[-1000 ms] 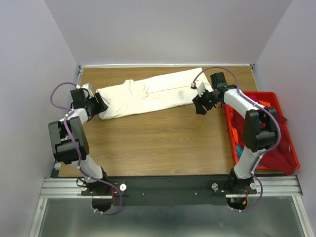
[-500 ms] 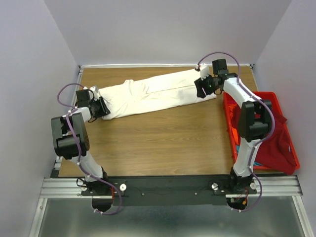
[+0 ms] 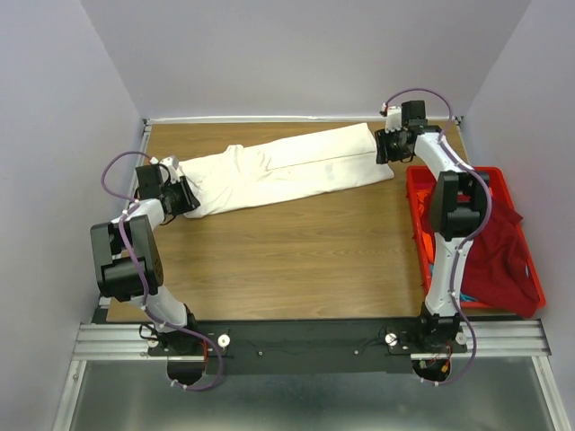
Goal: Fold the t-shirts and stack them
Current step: Fold the tshirt
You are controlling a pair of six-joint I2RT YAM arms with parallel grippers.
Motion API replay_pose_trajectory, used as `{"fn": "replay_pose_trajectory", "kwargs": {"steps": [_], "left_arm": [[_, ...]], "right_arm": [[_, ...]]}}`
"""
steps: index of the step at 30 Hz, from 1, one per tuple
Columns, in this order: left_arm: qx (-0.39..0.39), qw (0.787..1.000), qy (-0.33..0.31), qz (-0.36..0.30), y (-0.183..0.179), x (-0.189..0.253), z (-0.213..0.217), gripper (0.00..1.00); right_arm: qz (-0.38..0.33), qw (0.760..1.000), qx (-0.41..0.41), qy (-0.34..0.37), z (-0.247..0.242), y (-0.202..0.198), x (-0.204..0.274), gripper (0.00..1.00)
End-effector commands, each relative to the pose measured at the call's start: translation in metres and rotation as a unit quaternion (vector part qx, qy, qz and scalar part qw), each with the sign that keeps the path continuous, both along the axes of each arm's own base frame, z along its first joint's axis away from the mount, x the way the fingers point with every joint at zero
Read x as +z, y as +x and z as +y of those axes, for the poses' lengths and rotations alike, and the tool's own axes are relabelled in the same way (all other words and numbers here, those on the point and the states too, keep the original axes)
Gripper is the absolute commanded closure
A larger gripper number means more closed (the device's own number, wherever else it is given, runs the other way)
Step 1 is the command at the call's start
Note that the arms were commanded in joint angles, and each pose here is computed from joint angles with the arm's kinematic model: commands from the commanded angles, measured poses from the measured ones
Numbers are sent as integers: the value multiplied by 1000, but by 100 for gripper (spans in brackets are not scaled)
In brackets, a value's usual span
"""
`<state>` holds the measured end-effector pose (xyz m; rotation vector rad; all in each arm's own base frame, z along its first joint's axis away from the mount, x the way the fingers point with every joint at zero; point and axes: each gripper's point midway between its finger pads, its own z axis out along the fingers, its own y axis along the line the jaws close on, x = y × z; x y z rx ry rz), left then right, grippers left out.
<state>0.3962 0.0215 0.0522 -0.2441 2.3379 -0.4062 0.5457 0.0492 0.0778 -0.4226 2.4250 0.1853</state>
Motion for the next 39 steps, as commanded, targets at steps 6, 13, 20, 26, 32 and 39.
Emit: {"fn": "replay_pose_trajectory", "kwargs": {"steps": [6, 13, 20, 26, 32, 39], "left_arm": [[-34, 999, -28, 6, -8, -5, -16, 58], [-31, 999, -23, 7, -9, -6, -15, 58], [-30, 999, -15, 11, -12, -8, -13, 75], [-32, 999, -17, 13, -17, -9, -12, 100], [0, 1000, -18, -6, -27, 4, 3, 100], [23, 999, -33, -11, -43, 5, 9, 100]], "right_arm": [[40, 998, -42, -19, -22, 1, -33, 46], [61, 997, -36, -16, -21, -4, -49, 52], [68, 997, -36, -12, -20, -4, -54, 63], [73, 997, -36, -13, -21, -5, -57, 78], [62, 996, -52, -29, -32, 1, -51, 98], [62, 996, -59, -39, -36, 3, -52, 99]]}}
